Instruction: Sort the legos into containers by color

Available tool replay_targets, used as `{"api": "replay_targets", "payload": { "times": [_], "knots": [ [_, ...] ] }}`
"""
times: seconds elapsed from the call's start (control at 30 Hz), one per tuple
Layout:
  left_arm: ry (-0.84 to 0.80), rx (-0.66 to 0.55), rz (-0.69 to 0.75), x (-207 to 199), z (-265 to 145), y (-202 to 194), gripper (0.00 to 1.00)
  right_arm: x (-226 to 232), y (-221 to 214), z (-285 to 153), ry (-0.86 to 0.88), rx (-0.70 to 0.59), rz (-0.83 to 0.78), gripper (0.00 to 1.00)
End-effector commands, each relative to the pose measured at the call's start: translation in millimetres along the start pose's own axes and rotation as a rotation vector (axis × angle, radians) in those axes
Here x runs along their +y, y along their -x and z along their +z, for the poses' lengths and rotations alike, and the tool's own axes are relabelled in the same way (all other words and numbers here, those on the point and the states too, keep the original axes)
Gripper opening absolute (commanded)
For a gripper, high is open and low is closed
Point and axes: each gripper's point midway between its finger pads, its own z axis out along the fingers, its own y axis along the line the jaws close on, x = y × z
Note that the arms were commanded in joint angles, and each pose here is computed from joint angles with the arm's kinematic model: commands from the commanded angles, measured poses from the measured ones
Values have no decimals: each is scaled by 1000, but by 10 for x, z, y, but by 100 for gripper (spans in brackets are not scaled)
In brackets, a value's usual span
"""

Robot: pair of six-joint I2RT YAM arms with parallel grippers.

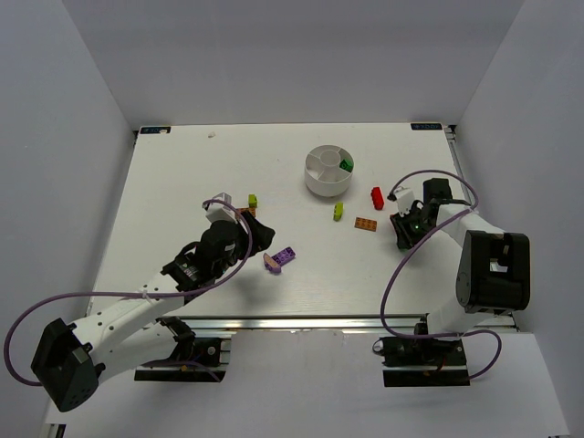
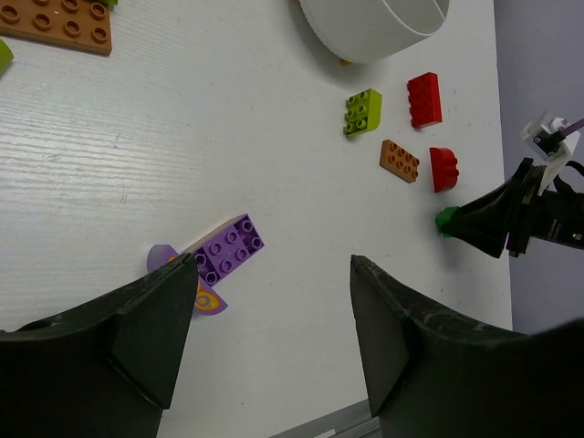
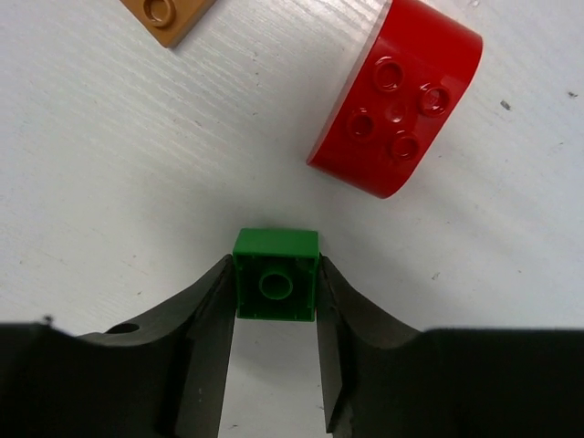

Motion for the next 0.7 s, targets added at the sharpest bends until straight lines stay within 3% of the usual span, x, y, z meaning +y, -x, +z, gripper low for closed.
{"api": "replay_targets", "payload": {
  "times": [0.0,0.13,0.43,0.67],
  "knots": [
    [5,-19,-4,11,-8,42,77,48,148,-107,26,-47,-50,20],
    [1,-34,-10,2,-34,81,77,276,397,-355,147,-128,-77,0],
    [-7,-29,-7,-38,-3,81,77,153,1621,-1021,263,-354,-41,0],
    [-6,-24,-14,-44,-9,78,77,-13,2411,-911,405,-406,111,0]
  ]
}}
